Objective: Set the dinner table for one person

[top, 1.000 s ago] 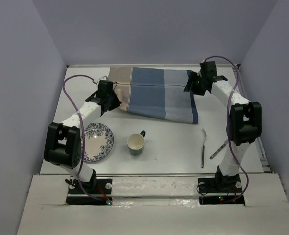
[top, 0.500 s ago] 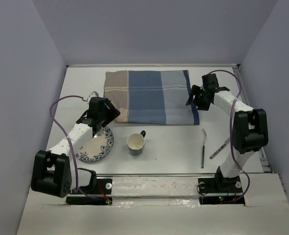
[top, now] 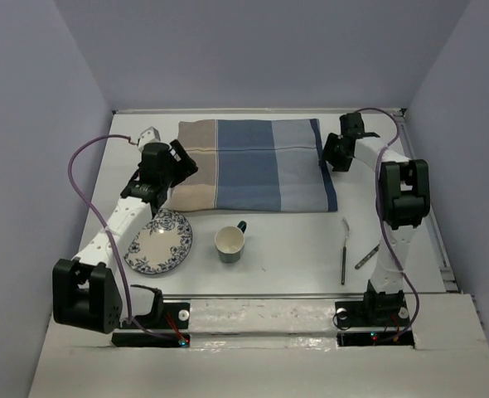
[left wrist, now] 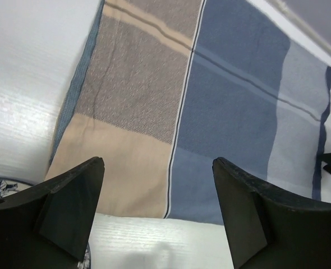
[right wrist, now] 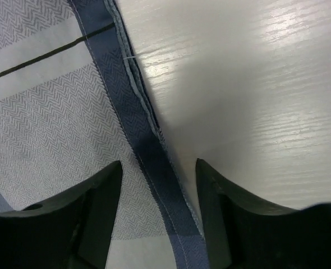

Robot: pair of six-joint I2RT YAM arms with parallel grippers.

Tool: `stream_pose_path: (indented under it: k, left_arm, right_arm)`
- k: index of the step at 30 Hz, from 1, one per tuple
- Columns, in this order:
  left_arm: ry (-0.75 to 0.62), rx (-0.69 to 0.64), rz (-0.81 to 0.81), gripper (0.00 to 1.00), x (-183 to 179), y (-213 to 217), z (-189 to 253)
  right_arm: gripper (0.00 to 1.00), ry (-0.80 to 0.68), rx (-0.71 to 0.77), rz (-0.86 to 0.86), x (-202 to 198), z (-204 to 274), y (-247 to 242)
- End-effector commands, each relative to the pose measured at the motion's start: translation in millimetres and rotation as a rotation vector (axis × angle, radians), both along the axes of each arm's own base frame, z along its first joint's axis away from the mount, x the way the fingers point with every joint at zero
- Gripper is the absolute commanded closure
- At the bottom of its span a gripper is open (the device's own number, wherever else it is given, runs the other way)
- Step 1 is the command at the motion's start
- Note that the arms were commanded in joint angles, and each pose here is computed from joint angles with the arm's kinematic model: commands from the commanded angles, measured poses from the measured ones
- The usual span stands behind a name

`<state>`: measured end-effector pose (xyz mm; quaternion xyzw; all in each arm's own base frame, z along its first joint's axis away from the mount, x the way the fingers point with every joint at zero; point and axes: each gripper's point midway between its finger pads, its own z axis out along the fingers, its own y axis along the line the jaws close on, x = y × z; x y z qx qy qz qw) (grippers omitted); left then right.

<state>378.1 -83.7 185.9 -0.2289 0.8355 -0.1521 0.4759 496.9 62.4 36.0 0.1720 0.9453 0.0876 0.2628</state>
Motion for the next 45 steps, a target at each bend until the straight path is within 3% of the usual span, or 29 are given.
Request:
stream_pose_path:
  k: [1, 2, 3, 6, 14, 15, 17, 18, 21, 26, 30, 31, 34, 38, 45]
  left_arm:
    - [0.09, 0.002, -0.005, 0.12, -7, 6, -38]
    - [0.091, -0.002, -0.008, 0.12, -5, 5, -39]
    - [0.091, -0.004, -0.012, 0.12, -3, 4, -39]
    - [0.111, -0.001, -0.03, 0.12, 4, 0, -44]
    - [0.105, 0.065, -0.152, 0.11, 22, -19, -29]
    - [0.103, 0.06, -0.152, 0.11, 21, -20, -28]
    - [0.1, 0.059, -0.156, 0.11, 20, -22, -27]
    - [0.097, 0.057, -0.155, 0.11, 19, -21, -25]
    - [0.076, 0.063, -0.162, 0.11, 16, -21, -14]
    - [0.04, 0.097, -0.166, 0.11, 12, -16, 15]
    - [0.076, 0.124, -0.182, 0.11, -1, -16, 12]
    - [0.108, 0.132, -0.189, 0.11, -8, -15, 0]
    - [0.177, 0.177, -0.181, 0.12, -23, -12, -29]
    - [0.196, 0.186, -0.175, 0.13, -29, -10, -37]
    - [-0.031, 0.129, -0.214, 0.16, -29, -24, 38]
  right_arm:
    - [0.47, 0.026, 0.05, 0.022, -1, -5, 10]
    - [0.52, 0.031, 0.061, 0.022, -1, -7, 12]
    - [0.71, 0.03, 0.063, 0.018, 1, -9, 12]
    - [1.0, 0.031, 0.069, -0.046, 4, -10, -2]
    - [1.0, -0.079, 0.015, -0.174, 8, 39, -58]
    - [0.9, -0.083, 0.033, -0.145, 8, 42, -53]
    - [0.8, -0.086, 0.044, -0.135, 8, 43, -50]
    - [0.64, -0.093, 0.049, -0.131, 7, 47, -49]
    - [0.34, -0.131, 0.068, -0.071, 6, 67, -42]
    - [0.31, -0.211, 0.138, 0.069, -15, 117, 14]
    - [0.31, -0.233, 0.167, 0.379, -70, 141, 120]
    - [0.31, -0.218, 0.184, 0.498, -100, 144, 159]
    - [0.31, -0.188, 0.2, 0.679, -156, 148, 215]
    - [0.31, -0.109, 0.156, 0.863, -209, 143, 255]
    - [0.33, 0.002, 0.036, 1.01, -259, 126, 278]
